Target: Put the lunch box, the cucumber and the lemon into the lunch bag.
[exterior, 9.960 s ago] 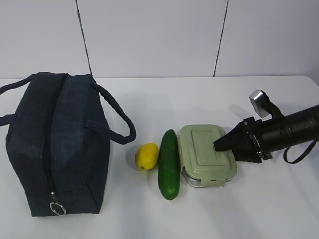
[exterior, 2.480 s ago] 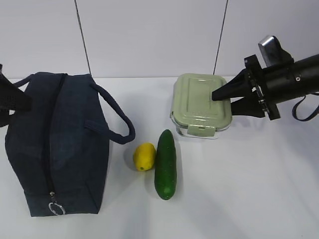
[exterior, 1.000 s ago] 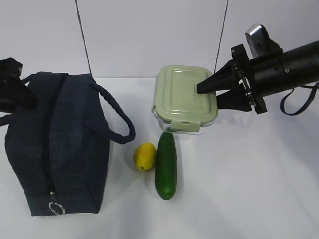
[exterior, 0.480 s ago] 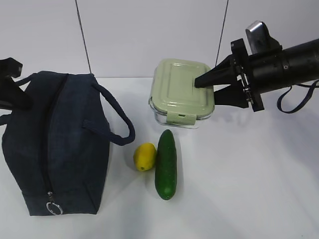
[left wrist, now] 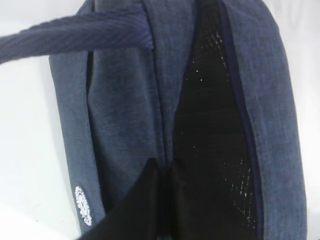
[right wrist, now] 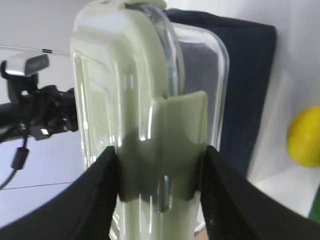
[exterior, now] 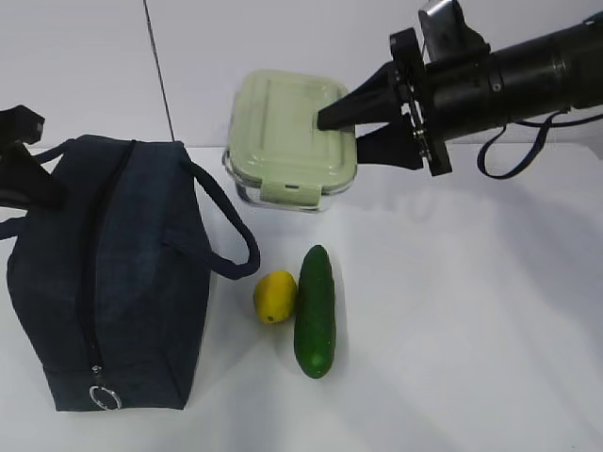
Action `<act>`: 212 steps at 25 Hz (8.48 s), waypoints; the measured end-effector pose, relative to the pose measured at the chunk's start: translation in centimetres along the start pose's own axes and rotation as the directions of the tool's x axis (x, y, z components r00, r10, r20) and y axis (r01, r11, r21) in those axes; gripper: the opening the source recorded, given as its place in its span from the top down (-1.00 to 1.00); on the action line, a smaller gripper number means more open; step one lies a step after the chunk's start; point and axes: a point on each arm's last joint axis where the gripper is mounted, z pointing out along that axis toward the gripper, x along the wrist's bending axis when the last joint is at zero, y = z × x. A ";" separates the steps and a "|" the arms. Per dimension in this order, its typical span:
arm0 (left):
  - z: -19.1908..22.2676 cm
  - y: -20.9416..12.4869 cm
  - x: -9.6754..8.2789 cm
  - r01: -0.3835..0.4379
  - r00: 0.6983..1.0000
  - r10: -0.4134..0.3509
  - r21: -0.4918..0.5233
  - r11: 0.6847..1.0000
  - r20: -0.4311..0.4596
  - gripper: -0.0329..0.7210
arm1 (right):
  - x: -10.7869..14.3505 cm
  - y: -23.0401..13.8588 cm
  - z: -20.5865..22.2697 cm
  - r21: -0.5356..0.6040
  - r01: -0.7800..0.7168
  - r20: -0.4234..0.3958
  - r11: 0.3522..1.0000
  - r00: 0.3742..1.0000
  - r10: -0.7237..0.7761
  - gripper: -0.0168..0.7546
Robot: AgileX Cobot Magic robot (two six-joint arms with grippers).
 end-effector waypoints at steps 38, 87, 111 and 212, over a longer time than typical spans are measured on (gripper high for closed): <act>0.0 0.0 -0.6 0.029 0.997 -0.030 0.005 1.000 0.065 0.91 | 4.8 -0.2 7.9 0.112 -0.028 -0.125 0.993 0.991 0.042 0.05; -0.1 -0.1 -1.7 0.045 0.982 -0.048 0.021 0.999 0.182 0.91 | 0.7 -2.2 15.7 0.185 -0.008 0.139 0.983 0.990 -0.018 0.05; -0.2 -0.1 -1.8 0.052 0.978 -0.056 0.024 0.998 0.201 0.91 | 1.9 -3.2 17.7 0.156 0.054 0.104 0.986 0.992 -0.071 0.05; -1.8 -0.3 -0.9 -0.126 0.974 0.124 -0.004 0.992 0.190 0.91 | 5.0 -2.2 11.0 0.254 0.328 0.441 0.910 0.798 -0.410 -0.08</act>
